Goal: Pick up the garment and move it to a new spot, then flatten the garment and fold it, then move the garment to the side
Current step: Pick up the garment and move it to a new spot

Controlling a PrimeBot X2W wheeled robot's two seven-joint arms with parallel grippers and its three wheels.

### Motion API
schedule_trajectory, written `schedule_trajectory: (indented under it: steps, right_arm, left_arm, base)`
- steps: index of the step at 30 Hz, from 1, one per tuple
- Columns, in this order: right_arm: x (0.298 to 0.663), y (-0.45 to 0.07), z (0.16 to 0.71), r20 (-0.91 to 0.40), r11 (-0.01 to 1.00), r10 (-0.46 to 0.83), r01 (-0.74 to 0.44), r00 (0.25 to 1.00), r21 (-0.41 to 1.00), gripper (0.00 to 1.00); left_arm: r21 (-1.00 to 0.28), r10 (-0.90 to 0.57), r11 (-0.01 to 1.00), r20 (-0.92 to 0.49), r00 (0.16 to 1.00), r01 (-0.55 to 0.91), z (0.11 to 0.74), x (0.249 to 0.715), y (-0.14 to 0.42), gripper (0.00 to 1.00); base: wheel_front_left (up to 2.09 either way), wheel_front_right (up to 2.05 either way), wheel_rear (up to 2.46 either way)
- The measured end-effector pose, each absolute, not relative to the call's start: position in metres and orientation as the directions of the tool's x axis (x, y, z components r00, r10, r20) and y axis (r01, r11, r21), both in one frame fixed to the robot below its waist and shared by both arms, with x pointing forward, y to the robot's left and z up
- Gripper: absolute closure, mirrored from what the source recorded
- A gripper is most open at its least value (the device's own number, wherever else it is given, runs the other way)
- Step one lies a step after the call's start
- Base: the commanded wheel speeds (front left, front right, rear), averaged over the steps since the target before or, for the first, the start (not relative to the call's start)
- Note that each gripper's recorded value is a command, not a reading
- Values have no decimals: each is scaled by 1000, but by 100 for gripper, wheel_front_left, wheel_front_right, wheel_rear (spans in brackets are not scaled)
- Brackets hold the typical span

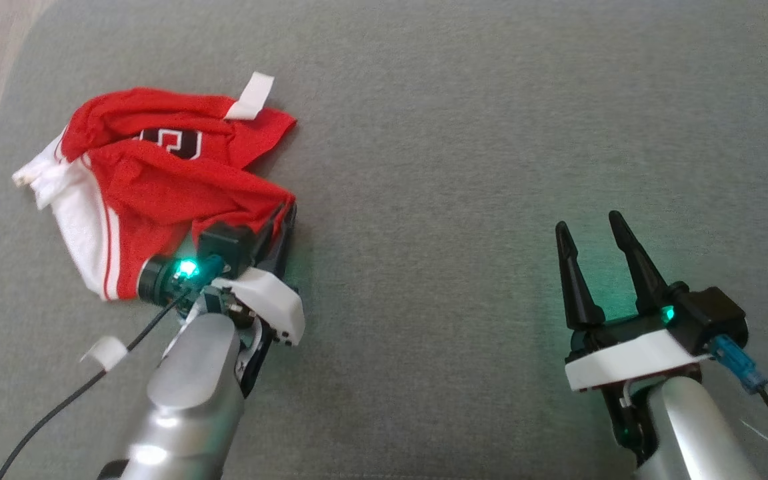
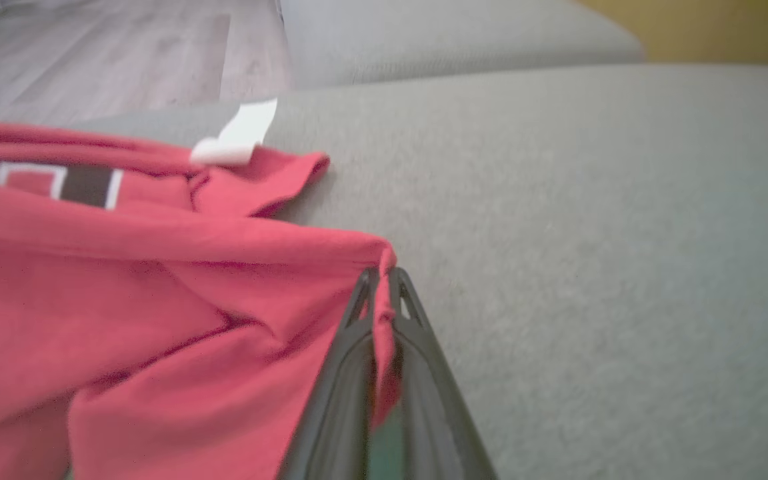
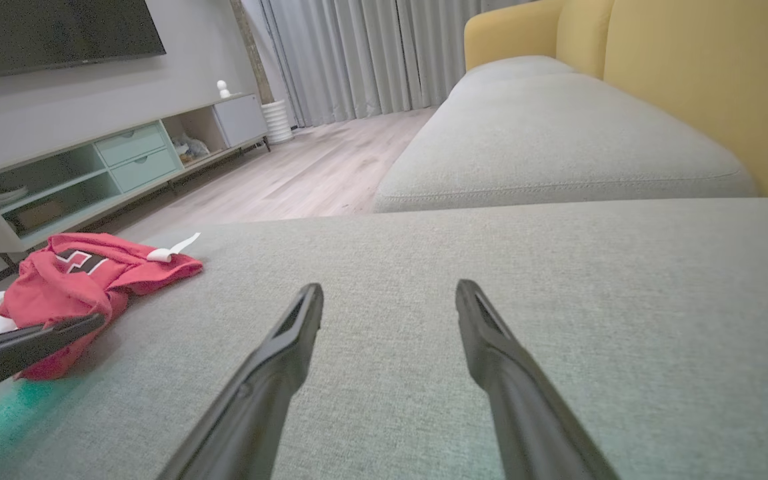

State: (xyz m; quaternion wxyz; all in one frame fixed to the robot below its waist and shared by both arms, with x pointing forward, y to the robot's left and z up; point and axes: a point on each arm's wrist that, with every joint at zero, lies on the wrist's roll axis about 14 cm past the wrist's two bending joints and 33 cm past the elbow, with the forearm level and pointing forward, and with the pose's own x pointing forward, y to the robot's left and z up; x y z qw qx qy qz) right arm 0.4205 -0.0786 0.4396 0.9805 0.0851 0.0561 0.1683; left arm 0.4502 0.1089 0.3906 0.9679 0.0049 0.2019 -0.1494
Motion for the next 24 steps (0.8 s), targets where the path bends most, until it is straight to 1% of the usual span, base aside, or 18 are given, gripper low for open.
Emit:
schedule_trajectory:
  steps: [5,9,15,20,24]
  right_arm:
    - [413,-95,454,-52,941,294,-280,954,190,0]
    - [406,-117,463,-33,954,230,-219,973,205,0]
    - [395,-145,475,-8,963,143,-138,990,230,0]
    - [382,-167,477,-10,968,73,-69,997,243,0]
    - [372,-180,477,-17,969,32,-27,999,244,0]
  left_arm:
    - [-93,-358,933,-183,916,347,442,470,76,100]
    - [-123,-455,886,-39,890,447,484,476,26,100]
    - [-121,-607,780,93,789,614,526,467,-54,100]
    - [-96,-725,654,204,658,751,570,455,-122,100]
    - [-107,-776,559,282,565,822,604,440,-165,100]
  base:
    - [0,0,0]
    - [0,0,0]
    - [0,0,0]
    - [0,0,0]
    - [0,0,0]
